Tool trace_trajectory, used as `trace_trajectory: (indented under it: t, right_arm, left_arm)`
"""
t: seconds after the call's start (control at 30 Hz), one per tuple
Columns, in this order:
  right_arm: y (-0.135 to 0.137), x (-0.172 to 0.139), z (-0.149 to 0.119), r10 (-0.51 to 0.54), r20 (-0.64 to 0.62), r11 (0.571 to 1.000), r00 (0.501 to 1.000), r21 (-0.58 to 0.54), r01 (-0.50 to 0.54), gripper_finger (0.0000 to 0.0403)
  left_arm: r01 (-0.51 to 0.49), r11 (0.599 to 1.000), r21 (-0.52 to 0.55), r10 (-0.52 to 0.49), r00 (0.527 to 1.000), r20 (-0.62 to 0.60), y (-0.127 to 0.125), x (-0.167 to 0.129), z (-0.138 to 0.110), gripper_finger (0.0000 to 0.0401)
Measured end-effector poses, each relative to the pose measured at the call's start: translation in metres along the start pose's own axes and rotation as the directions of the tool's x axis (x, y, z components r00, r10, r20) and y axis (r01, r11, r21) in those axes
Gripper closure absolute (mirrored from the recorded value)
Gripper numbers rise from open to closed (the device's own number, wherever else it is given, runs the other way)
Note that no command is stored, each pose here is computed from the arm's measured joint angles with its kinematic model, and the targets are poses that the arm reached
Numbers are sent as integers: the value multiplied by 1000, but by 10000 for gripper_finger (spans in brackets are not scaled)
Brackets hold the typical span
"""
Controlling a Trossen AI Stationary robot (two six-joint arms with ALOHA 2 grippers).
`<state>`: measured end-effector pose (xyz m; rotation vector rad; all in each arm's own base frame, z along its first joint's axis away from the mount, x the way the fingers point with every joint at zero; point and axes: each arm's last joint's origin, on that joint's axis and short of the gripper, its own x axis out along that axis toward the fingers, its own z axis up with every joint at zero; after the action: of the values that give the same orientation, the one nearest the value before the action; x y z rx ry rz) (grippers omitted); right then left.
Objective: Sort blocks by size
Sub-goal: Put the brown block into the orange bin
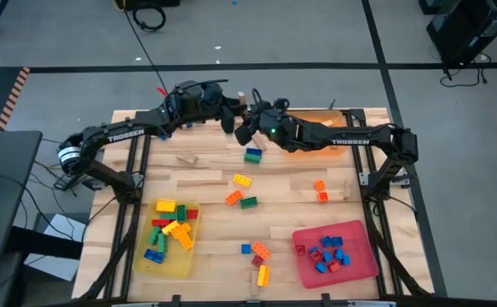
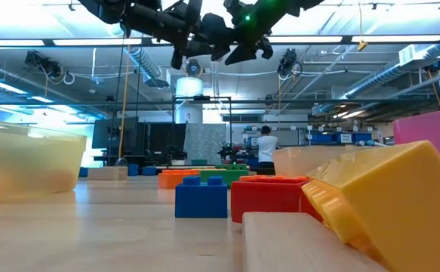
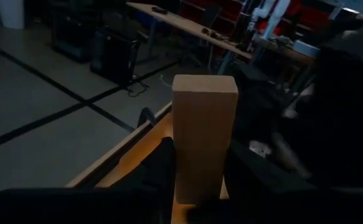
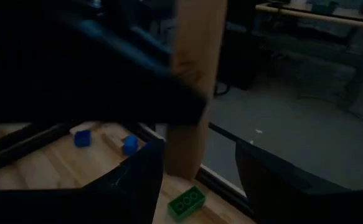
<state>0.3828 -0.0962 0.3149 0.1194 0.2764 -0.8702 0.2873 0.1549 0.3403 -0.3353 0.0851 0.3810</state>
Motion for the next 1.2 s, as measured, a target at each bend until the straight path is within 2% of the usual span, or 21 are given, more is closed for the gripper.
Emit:
trace_trajectory:
  t: [0.1, 0.2, 0.27, 0.4, 0.63, 0.9, 1.03, 1.2]
  right_arm:
    - [-1, 3, 1, 11, 12, 1000, 1000, 7, -11, 193]
    - [-1, 3, 3, 13, 23, 1000, 1000, 15, -13, 212]
    - [-1, 3, 3, 19, 23, 1000, 1000, 15, -19, 242]
    - [-1, 2, 3, 24, 26, 1000, 999, 15, -24, 334]
    - [-1, 3, 3, 31, 25, 999, 999, 23, -31, 331]
    - [-5, -2, 4, 23, -7, 999, 1000, 25, -23, 331]
    - [-36, -19, 15, -40, -92, 998, 995, 51, 44, 331]
    - [-79, -52, 36, -100, -149, 994, 984, 33, 106, 331]
  left_arm:
    - [9, 1000, 2, -9, 1000, 3, 0, 0, 0, 282]
    - [8, 1000, 6, -8, 1000, 0, 0, 0, 0, 282]
    - [8, 1000, 7, -8, 1000, 2, 0, 0, 0, 281]
    - [0, 1000, 4, 0, 1000, 5, 0, 0, 0, 276]
    - [0, 1000, 31, 0, 1000, -5, 0, 0, 0, 250]
    - [7, 998, 60, -6, 1000, -4, 0, 0, 0, 183]
    - [-15, 997, 78, 15, 1000, 10, 3, -1, 1, 165]
    - [-35, 994, 99, 33, 999, 17, 6, -1, 2, 163]
